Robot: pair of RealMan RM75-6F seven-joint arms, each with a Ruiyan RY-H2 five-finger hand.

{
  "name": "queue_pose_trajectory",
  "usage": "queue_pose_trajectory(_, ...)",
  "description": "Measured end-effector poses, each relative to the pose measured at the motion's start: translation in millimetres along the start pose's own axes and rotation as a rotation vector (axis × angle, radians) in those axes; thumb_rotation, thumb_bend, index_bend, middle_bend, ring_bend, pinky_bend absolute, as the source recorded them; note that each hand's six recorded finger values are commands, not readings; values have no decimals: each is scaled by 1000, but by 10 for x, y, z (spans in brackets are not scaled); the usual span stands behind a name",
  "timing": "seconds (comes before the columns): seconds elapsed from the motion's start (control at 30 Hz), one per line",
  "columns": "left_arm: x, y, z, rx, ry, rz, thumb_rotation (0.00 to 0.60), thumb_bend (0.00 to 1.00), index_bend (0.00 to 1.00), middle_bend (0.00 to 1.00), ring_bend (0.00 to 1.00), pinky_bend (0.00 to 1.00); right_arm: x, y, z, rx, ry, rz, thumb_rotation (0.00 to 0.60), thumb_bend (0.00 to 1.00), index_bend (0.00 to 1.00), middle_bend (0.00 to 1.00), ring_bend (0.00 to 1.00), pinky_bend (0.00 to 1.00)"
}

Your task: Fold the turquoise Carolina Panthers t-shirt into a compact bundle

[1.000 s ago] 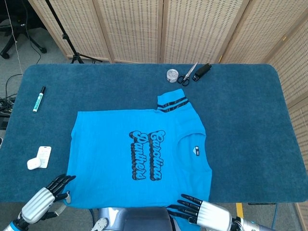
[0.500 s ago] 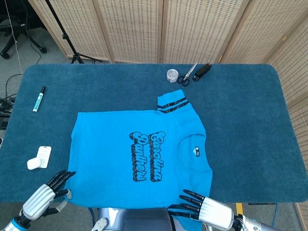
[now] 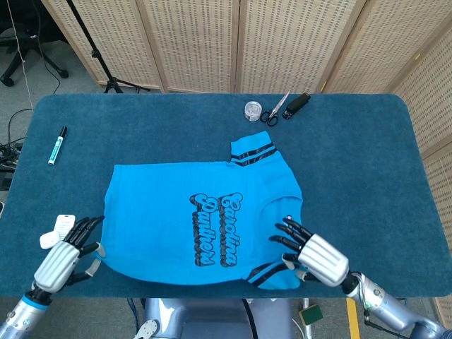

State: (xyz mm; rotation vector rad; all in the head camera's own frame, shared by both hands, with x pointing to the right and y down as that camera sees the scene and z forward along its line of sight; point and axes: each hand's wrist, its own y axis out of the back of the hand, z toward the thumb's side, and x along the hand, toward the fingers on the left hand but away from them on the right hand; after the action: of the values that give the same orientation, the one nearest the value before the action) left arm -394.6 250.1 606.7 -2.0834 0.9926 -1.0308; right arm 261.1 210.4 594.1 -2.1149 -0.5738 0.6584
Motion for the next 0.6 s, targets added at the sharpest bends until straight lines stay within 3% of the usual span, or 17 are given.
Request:
queue_pose_trajectory(0.27,694,295,-147,63,155,54,600,611,792,0,0,0,-566,273,-434,-97,-163,-32,600,466,680,225,0,0)
queue_pose_trajectory(0.6,1404,381,-276,82,259,45,600,611,792,0,0,0,-1268,435,-891,-164,-315,-43,600,466,680,225,0,0)
